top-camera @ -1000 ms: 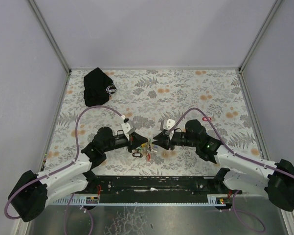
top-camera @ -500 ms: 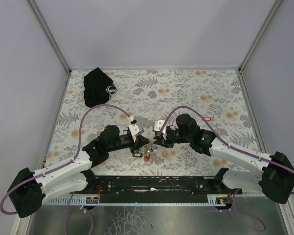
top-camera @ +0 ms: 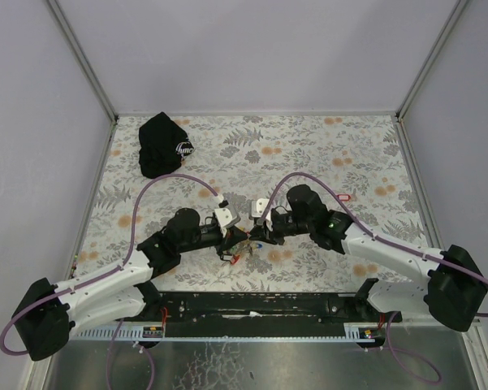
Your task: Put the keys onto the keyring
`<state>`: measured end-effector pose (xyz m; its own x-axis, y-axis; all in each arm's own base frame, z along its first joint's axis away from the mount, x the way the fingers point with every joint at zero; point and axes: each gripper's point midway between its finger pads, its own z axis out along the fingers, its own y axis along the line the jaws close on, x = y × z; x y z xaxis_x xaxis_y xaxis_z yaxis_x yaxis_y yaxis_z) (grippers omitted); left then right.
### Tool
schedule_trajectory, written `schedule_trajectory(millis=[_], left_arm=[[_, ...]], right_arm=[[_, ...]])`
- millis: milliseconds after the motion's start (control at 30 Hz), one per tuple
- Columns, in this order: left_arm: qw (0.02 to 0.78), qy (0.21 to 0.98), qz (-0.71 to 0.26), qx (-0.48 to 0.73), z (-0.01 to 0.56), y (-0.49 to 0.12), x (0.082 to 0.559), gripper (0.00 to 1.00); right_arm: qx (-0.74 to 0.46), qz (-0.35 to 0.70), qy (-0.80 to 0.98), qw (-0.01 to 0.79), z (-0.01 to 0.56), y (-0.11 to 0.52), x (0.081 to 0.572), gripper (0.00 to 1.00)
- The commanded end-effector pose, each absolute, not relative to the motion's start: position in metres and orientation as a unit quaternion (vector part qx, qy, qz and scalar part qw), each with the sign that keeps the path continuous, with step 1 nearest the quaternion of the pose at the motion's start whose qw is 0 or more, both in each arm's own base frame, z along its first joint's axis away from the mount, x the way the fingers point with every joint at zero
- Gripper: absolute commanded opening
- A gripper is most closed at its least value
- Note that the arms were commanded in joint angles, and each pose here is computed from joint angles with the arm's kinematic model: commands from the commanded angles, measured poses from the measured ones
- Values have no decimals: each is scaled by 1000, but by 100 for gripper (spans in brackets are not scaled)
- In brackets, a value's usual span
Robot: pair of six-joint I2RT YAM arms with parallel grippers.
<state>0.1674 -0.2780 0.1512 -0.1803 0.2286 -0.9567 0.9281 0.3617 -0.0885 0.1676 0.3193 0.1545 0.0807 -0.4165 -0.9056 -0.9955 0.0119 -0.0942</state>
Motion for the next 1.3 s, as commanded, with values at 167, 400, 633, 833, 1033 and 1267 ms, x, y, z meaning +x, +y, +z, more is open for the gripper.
schedule_trajectory(millis=[167,400,633,833,1033,1267], left_arm=[[501,642,-380,439,174,-284,166,0],[530,638,-384,406,176,-278,169,10],[616,607,-412,288,192,-246,179,18],[634,576,-462,230,192,-233,173,23],[619,575,-485,226,183,-239,170,24],[594,570,-513,240,178,-252,165,25]], right_arm=[[-607,365,567,420,170,331,173,11],[-582,368,573,444,168,328,178,0],[-525,405,563,494,166,329,177,0],[-474,429,549,538,171,326,177,0],[-440,444,540,563,174,324,179,0],[-408,462,534,578,178,324,181,0]])
